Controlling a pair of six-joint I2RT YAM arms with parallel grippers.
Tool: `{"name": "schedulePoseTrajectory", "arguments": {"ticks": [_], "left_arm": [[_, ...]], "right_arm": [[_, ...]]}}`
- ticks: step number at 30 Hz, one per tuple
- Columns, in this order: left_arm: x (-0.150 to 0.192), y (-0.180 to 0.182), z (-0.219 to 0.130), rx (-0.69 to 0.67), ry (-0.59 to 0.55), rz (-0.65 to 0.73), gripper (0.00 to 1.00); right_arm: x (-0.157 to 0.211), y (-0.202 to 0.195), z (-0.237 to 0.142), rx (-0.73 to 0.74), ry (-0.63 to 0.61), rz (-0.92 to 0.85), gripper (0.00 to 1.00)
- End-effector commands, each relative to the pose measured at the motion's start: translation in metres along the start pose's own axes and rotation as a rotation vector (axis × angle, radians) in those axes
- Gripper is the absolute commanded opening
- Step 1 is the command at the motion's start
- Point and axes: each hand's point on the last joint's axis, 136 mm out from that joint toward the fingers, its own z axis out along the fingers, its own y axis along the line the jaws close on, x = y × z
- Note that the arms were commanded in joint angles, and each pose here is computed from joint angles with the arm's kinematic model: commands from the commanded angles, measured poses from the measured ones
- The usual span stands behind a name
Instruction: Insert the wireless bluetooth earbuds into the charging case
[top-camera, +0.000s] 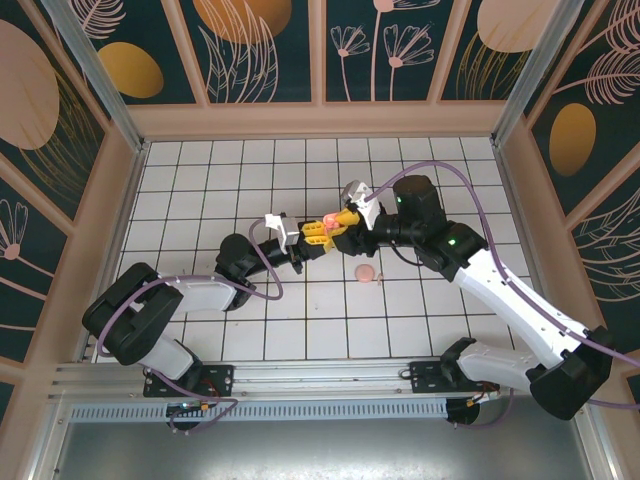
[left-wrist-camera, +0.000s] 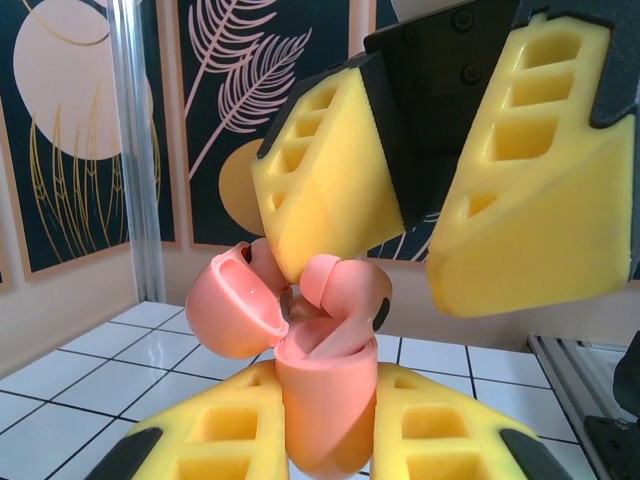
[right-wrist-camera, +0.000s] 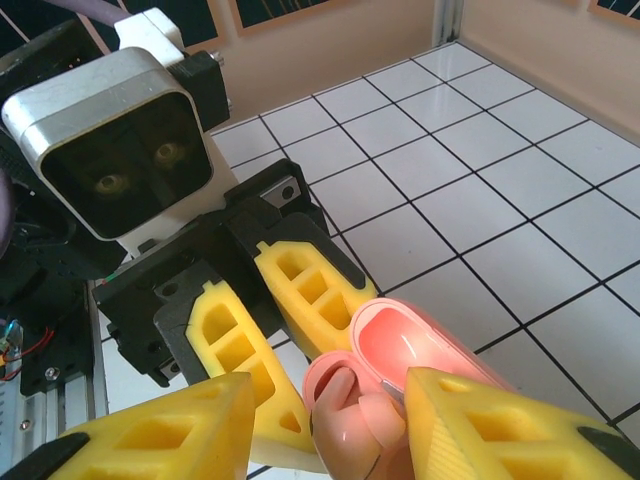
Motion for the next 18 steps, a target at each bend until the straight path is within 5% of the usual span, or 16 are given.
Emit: {"name": "schedulePoseTrajectory", "arguments": {"ticks": [1, 18], "left_arm": [[-0.038, -0.023, 0.004, 0.096, -0.105, 0.103, 0.15], [-0.029, -0.02, 0.005, 0.077, -0.084, 0.097, 0.14]], "right_arm": [[-0.019, -0.01, -0.008, 0.051, -0.066, -0.008, 0.45], [-0.036, -0.002, -0.015, 0.021, -0.145, -0.014, 0.47]]}}
